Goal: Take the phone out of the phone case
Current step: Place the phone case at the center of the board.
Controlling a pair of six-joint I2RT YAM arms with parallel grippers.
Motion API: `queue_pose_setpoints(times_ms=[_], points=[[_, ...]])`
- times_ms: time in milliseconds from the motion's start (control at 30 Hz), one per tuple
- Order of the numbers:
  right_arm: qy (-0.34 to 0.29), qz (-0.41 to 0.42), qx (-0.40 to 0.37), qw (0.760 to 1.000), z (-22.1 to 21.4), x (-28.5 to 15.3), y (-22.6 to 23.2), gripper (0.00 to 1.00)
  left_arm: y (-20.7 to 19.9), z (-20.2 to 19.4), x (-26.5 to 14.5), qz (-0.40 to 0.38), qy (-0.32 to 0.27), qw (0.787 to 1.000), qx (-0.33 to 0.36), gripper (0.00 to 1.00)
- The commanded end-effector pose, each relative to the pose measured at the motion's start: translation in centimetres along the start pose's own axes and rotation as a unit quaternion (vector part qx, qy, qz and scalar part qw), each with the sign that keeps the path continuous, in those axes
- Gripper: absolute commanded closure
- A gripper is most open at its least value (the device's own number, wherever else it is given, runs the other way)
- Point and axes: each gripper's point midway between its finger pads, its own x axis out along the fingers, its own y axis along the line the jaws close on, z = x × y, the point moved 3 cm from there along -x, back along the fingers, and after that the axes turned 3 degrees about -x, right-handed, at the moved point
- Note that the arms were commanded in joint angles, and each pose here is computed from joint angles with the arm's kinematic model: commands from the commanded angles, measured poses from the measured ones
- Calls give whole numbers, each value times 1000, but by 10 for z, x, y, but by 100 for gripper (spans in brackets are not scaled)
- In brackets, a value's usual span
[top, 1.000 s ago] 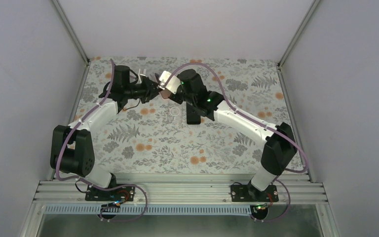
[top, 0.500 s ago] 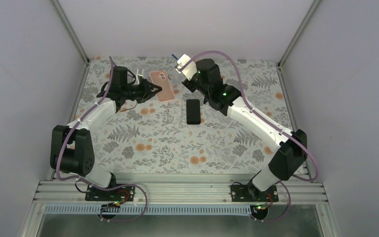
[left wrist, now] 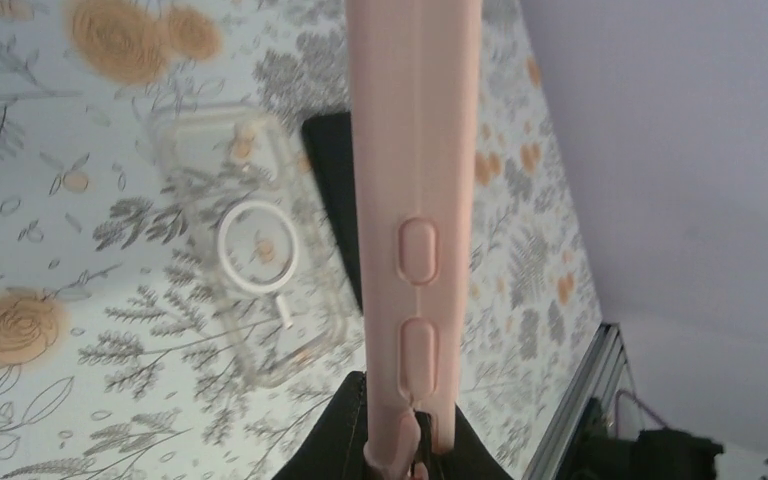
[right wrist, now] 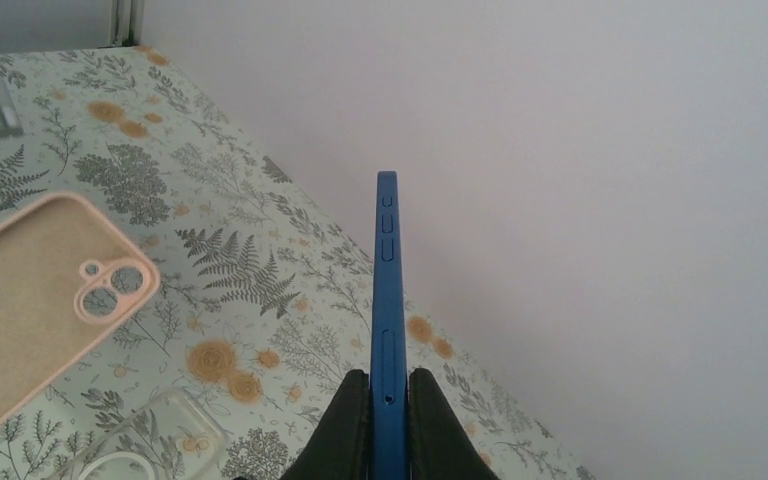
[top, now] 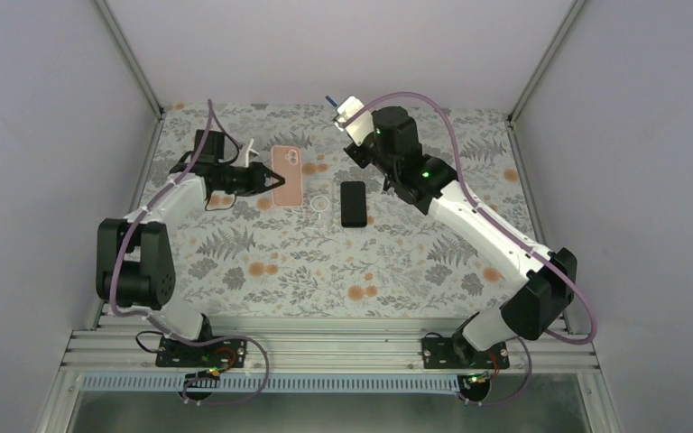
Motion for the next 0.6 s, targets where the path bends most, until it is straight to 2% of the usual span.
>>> queue_pose_setpoints(times_ms=[0,567], points=[[-26,-19,22,999,12,-10,-13,96,18,-17,10,1,54,998,30,98],[-15,-12,26,999,6,-2,-7,96,75,-22,39,50,83,994,-40,98]])
